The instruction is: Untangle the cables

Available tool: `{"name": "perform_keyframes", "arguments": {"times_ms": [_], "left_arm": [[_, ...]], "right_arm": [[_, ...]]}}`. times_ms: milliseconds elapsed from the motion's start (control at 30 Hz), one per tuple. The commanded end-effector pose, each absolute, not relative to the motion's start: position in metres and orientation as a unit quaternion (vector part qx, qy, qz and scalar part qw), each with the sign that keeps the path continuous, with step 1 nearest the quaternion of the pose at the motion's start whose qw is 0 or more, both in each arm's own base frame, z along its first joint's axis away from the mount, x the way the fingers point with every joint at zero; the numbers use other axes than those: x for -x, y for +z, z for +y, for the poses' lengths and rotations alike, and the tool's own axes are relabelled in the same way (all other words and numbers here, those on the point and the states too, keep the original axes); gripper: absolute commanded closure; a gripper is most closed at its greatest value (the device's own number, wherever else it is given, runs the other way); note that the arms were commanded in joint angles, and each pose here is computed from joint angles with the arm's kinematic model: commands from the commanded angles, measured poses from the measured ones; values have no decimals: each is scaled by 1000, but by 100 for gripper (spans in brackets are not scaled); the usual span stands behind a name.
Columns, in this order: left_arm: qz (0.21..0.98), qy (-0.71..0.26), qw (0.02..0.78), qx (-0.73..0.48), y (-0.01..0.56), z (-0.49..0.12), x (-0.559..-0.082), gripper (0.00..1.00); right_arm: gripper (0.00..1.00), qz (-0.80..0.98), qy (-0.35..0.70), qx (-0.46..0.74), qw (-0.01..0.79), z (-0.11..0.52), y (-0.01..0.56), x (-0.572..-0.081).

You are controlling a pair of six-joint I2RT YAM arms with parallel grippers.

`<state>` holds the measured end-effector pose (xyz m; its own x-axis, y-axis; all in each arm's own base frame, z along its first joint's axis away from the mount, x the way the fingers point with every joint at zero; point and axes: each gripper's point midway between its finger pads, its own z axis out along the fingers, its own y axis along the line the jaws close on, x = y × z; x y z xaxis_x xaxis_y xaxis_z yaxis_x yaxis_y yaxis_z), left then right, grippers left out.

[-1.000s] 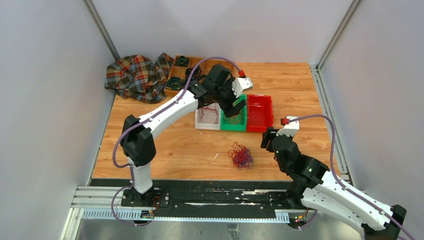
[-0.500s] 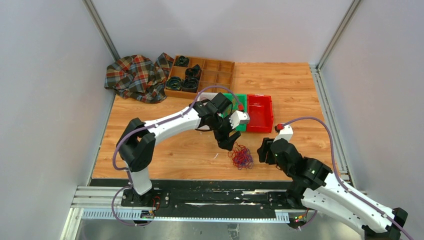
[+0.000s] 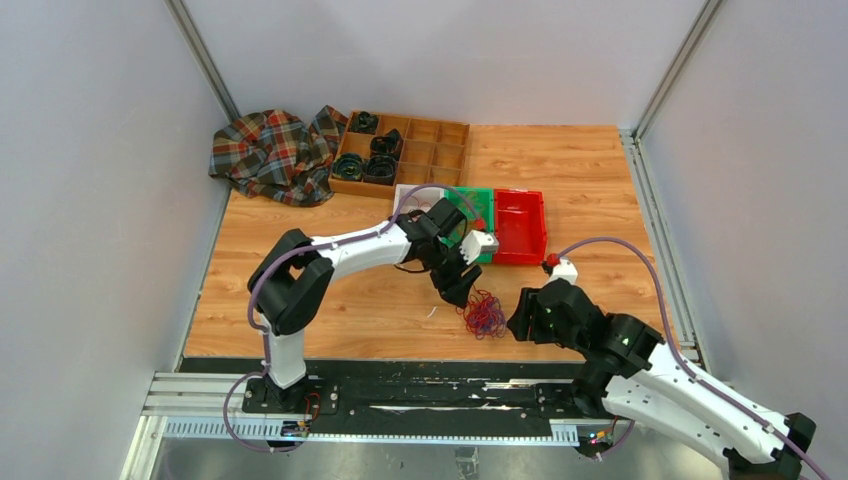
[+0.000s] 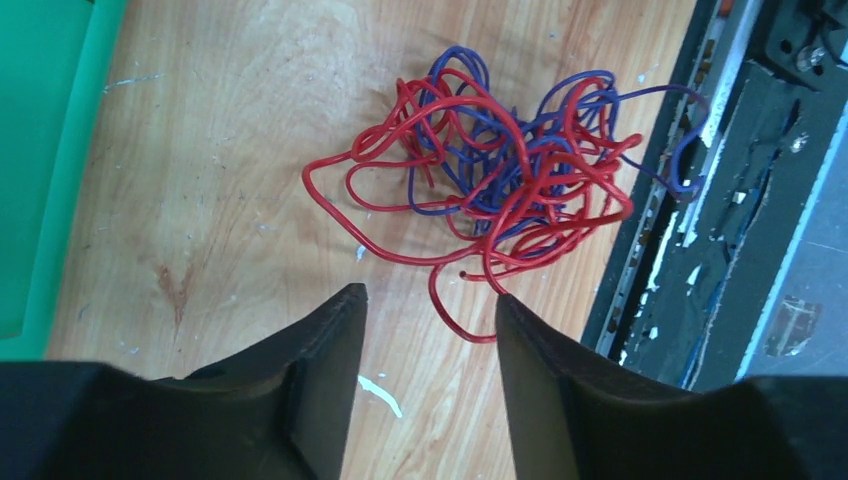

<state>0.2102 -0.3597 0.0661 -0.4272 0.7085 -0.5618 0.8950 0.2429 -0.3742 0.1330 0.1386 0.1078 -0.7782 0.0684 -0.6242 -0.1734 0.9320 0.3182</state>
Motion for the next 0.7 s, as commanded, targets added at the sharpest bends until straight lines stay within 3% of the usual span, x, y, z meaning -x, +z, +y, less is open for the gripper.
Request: {"name": "perform_keyframes", "arguments": {"times_ms": [0,167,367,667], "left_arm": [[778,-338,127,-514,51,-363,-207,49],[784,-331,127,-509,46,-360,-207,61],[779,-311,164,-519,74,-356,-219,98],[724,-220,276,-593,177,-320,-237,99]], "right_arm": [[47,916,190,7,354,137,118,-139],[47,905,191,-6,380,138,124,-150],[48,899,204,-17,386,144,116,-154],[44,845,241,25,477,164,170,-182]]}}
